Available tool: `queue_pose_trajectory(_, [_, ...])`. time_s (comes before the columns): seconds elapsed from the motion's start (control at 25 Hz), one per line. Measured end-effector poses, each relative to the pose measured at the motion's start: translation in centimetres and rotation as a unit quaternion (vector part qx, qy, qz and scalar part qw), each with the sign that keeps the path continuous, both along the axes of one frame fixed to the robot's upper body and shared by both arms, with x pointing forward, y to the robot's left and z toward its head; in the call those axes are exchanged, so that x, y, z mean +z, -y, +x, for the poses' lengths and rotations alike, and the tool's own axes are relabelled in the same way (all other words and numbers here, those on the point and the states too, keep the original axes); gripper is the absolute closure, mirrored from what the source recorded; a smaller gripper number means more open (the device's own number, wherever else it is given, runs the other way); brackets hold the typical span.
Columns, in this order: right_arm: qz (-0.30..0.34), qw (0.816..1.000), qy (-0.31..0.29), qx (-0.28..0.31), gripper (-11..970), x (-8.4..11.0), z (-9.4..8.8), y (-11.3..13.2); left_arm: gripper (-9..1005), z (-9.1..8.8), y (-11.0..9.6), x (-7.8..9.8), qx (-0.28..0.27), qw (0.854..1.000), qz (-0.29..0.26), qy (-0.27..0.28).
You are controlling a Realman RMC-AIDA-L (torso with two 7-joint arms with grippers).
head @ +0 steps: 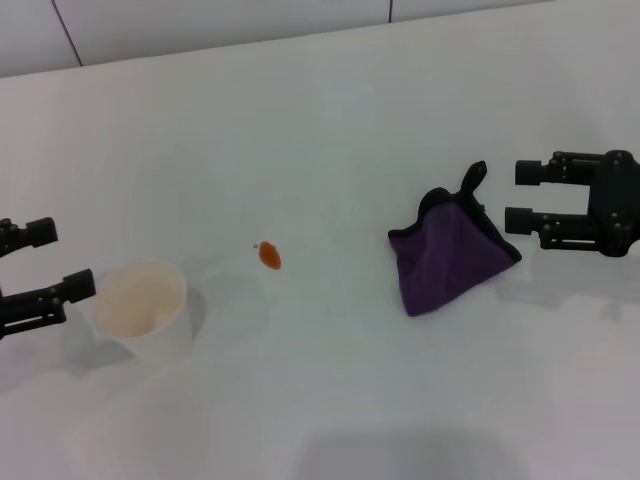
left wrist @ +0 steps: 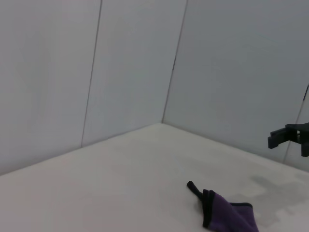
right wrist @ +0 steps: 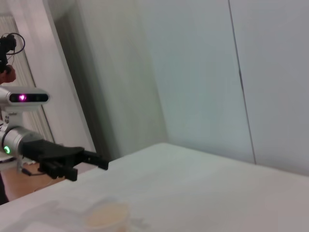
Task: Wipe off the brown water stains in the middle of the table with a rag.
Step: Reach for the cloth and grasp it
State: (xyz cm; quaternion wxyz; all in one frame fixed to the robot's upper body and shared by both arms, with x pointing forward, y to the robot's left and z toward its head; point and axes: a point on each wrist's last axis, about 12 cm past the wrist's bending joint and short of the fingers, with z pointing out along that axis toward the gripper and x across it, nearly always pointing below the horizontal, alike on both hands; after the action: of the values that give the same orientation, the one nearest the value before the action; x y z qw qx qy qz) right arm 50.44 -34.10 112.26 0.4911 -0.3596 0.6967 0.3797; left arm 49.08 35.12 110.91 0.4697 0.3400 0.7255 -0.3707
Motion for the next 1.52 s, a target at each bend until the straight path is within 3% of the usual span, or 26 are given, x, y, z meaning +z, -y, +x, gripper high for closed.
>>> queue_pose_trajectory(0.32, [-0.022,0.998,-0.056,0.003,252,0.7,0.8,-0.9,104,2.1,1.7,-0.6,-0.025,0.999,0.042,-0.024])
queue_pose_trajectory(0.72, [-0.106,0.978,-0.177,-0.023,252,1.9,4.2,-4.3,104,3.3,3.5,-0.7,-0.046,0.998,0.044,-0.019])
queue_pose_trajectory(1.08, [-0.2,0.936,-0.282,-0.07,251,4.5,7.4,-7.5,104,3.8,4.5,-0.5,-0.055,0.998,0.042,-0.015])
queue_pose_trajectory(1.52, [-0.276,0.891,-0.338,-0.121,252,6.6,10.5,-11.0,103,4.5,5.5,-0.2,-0.063,0.997,0.039,-0.005])
